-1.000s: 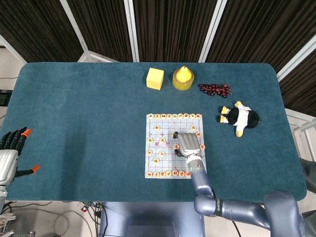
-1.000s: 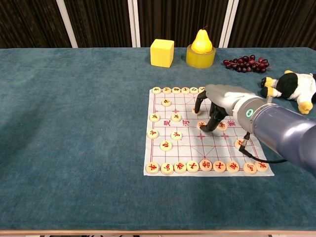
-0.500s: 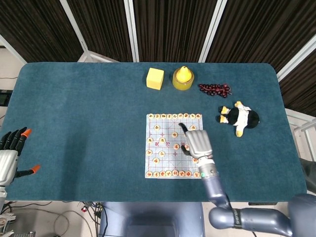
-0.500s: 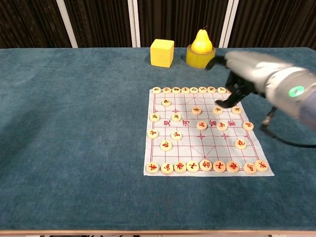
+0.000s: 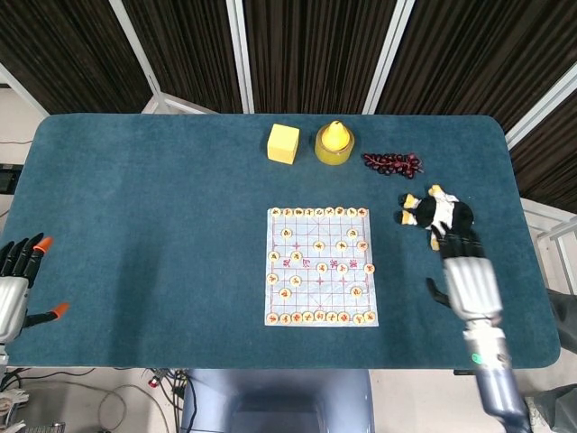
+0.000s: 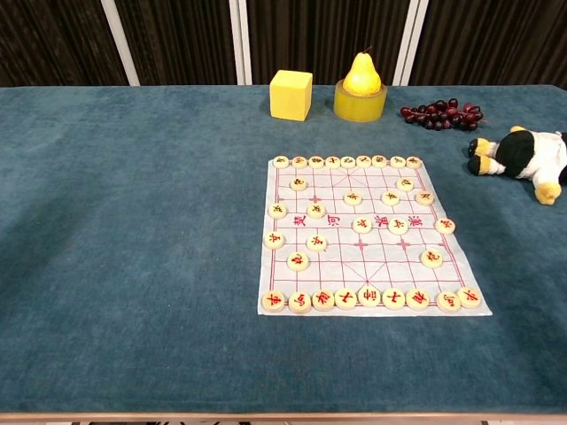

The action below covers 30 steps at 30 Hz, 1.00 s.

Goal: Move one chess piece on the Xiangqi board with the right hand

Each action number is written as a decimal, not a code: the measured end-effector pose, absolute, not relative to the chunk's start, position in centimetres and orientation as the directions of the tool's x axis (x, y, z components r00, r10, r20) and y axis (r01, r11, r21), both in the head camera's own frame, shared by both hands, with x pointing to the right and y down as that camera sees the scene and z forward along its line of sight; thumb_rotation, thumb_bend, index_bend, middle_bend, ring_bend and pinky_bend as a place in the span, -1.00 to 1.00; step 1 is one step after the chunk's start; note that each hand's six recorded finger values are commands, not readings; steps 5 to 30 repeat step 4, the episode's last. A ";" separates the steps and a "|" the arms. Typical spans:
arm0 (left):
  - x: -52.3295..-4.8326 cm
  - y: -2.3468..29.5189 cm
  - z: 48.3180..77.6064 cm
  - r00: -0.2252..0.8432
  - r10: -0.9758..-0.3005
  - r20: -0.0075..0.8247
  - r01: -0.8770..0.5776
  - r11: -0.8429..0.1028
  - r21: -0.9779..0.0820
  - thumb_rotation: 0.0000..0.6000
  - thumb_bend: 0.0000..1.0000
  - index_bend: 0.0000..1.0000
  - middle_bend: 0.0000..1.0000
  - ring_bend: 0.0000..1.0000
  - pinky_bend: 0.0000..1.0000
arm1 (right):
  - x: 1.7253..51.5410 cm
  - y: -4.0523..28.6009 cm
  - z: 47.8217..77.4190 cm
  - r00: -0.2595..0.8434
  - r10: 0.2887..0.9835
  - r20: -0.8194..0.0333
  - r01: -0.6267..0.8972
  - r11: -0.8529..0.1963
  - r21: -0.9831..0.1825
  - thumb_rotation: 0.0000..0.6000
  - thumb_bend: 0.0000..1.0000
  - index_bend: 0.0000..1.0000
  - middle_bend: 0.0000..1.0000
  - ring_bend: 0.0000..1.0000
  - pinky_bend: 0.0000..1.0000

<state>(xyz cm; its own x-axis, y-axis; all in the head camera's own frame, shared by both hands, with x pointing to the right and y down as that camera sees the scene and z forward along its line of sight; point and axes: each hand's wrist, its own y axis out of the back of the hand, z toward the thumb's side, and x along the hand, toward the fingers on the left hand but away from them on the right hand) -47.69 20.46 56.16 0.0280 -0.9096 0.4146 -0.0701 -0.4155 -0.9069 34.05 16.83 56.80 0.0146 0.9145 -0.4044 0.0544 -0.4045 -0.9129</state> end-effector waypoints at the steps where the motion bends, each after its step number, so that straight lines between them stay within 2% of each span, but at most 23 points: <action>1: -47.7 20.5 56.1 0.027 -0.911 0.412 -0.066 -0.413 -0.908 1.00 -1.00 -1.00 -1.00 -1.00 -1.00 | 34.8 17.1 56.4 0.003 0.917 -0.398 0.055 -0.398 -0.916 1.00 -0.26 -1.00 -0.93 -1.00 -0.97; 4: -47.7 20.6 56.0 0.024 -0.912 0.410 -0.053 -0.410 -0.910 1.00 -1.00 -1.00 -1.00 -1.00 -1.00 | 36.5 17.9 55.4 -0.013 0.927 -0.376 0.066 -0.374 -0.925 1.00 -0.26 -1.00 -0.93 -1.00 -0.97; 30: -47.7 20.6 56.0 0.024 -0.912 0.410 -0.053 -0.410 -0.910 1.00 -1.00 -1.00 -1.00 -1.00 -1.00 | 36.5 17.9 55.4 -0.013 0.927 -0.376 0.066 -0.374 -0.925 1.00 -0.26 -1.00 -0.93 -1.00 -0.97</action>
